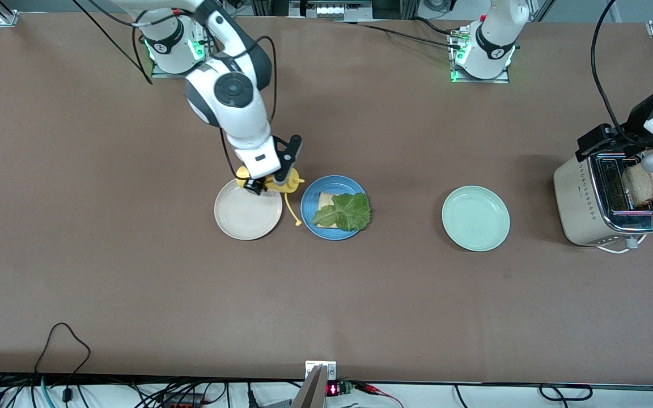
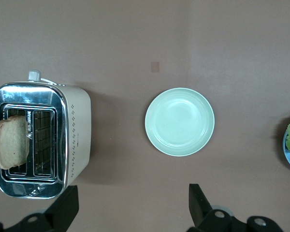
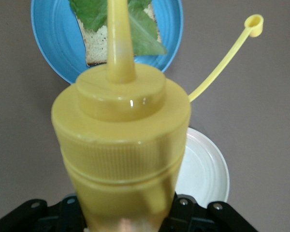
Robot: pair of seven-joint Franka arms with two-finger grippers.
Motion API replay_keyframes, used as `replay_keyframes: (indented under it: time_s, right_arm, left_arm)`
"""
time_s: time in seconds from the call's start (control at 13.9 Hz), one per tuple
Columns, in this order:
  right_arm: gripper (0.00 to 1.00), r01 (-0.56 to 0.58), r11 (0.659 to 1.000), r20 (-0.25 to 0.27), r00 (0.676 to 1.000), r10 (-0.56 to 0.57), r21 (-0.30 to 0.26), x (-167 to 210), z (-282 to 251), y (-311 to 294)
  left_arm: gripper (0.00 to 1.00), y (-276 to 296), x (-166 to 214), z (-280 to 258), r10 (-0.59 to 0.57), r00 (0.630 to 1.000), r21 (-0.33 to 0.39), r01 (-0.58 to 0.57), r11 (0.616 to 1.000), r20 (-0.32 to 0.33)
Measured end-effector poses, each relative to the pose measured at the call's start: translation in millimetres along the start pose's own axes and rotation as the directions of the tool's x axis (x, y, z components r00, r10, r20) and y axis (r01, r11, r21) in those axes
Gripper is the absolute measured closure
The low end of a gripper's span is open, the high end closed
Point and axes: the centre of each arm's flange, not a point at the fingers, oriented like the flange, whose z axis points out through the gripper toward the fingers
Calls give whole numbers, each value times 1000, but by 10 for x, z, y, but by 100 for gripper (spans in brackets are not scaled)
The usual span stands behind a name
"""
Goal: Make sandwich in blue plate with both arms
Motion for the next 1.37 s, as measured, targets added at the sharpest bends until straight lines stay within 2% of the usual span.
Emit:
replay_keyframes:
  time_s: [0.22,0.58,0.87,1.08,1.23,1.37]
  right_arm:
    - [49,23,1000,52,998,-22,-13,250,230,-48]
    - [49,28,999,77,997,-26,-23,340,364,-36]
    - [49,18,999,76,997,-16,-34,326,329,29]
    - [49,-66,997,63,996,69,-51,16,64,498]
    - [49,-120,993,16,993,120,-16,-350,-246,832]
    - [49,-119,992,-33,992,120,31,-760,-515,1049]
  left_arm:
    - [0,-51,3,6,-9,1000,-1,9,1000,1]
    - [0,-52,2,10,-9,1000,-1,9,1000,2]
    - [0,-28,1,13,-11,1000,-20,11,1000,4]
    - [0,-26,3,27,-11,1000,-21,11,1000,7]
    - [0,-27,18,76,-11,1000,-21,11,1000,16]
    - [0,-65,57,168,-18,999,-20,19,1000,33]
